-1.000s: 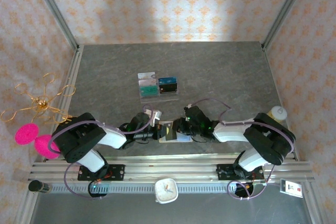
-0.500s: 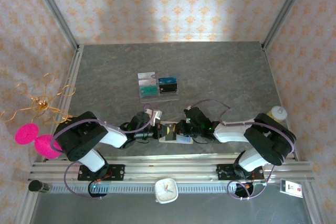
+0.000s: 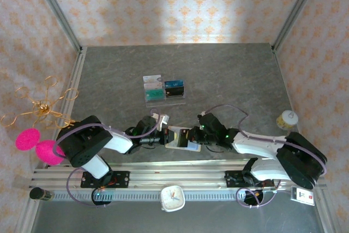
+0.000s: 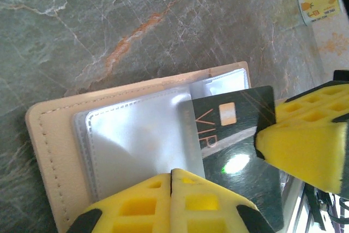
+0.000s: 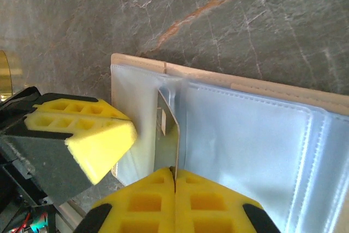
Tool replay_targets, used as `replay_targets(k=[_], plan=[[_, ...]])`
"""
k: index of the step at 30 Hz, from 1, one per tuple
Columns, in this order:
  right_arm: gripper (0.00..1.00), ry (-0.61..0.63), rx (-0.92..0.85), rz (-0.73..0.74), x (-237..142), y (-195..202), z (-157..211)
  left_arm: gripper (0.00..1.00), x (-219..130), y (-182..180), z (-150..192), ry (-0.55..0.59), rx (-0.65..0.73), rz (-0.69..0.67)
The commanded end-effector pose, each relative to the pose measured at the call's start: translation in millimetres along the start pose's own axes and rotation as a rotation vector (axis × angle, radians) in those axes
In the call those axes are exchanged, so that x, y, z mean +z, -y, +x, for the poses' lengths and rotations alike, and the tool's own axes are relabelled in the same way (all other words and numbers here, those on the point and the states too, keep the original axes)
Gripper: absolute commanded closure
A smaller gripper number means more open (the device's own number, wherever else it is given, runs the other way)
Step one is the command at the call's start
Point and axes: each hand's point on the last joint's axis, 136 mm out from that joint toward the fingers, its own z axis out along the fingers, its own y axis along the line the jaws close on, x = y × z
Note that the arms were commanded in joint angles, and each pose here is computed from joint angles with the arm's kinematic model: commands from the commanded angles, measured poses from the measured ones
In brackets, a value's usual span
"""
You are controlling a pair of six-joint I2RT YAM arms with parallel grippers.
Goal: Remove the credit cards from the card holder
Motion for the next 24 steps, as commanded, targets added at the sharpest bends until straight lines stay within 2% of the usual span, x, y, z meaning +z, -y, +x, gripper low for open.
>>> replay_targets(k=[1, 7, 12, 15, 19, 24], plan=[[1.0, -0.018, -0.038, 0.078, -10.9, 7.3, 0.4, 1.0, -6.9, -36.7, 30.8, -0.099, -0.059, -0.15], [1.0, 0.073, -0.102, 0.043, -40.8, -18.2, -20.8, 0.99, -9.2, -16.4, 8.6, -0.049, -0.045, -0.118], [1.0, 0.175, -0.247, 0.013, -62.5, -54.8, -51.9, 0.64, -23.0, 9.6, -17.6, 0.028, -0.03, -0.081], [1.0, 0.256, -0.374, 0.065, -72.4, -76.7, -82.6, 0.48, -38.1, 19.9, -31.3, 0.083, -0.013, -0.086], [1.0, 0.349, -0.57, 0.166, -78.6, -102.3, -127.2, 0.36, -57.2, 24.2, -42.4, 0.133, 0.005, -0.122], [1.0, 0.35, -0.749, 0.2, -71.8, -112.6, -171.6, 0.25, -75.3, 19.3, -42.8, 0.154, 0.014, -0.176]])
